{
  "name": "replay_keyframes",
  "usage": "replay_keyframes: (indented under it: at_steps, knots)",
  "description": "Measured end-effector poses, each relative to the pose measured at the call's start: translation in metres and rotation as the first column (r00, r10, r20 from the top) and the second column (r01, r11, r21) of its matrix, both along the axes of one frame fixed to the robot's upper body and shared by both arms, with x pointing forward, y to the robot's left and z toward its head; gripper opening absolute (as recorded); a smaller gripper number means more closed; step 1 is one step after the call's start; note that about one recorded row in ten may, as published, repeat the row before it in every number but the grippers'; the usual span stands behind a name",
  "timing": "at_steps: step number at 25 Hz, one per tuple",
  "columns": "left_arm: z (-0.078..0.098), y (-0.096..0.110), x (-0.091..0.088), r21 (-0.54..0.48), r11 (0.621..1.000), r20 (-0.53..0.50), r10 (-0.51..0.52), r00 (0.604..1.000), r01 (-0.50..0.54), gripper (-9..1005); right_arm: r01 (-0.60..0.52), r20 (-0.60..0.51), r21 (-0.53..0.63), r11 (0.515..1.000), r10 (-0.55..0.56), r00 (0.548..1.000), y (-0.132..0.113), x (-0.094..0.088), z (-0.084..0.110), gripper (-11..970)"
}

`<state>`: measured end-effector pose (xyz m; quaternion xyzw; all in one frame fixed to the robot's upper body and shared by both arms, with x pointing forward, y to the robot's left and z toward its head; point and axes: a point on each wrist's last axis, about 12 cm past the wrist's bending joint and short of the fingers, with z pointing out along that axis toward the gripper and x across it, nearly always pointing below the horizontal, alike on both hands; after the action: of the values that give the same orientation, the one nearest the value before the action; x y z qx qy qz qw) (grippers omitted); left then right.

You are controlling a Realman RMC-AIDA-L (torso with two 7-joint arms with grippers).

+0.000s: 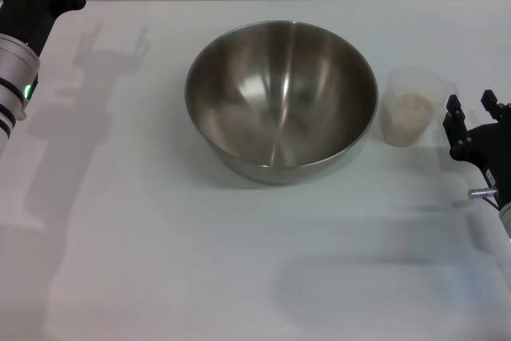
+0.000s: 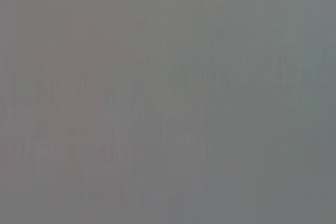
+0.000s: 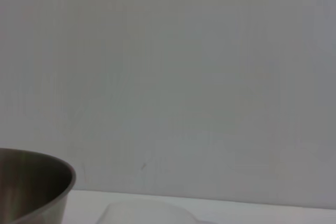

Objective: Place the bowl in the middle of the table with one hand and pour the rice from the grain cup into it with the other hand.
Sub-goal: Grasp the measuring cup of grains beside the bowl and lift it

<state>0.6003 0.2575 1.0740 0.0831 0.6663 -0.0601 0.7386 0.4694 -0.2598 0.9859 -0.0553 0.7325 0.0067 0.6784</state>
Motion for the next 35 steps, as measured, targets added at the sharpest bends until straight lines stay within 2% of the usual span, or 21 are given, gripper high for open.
replay_keyframes:
  at_steps: [35]
  knots:
    - [0.001,-0.001,0.001,-0.001,1.0,0.006,-0.003,1.0,0.003,806,-0.035,-0.039,-0.025,0.999,0.034,0.999,0.004,0.016,0.0,481]
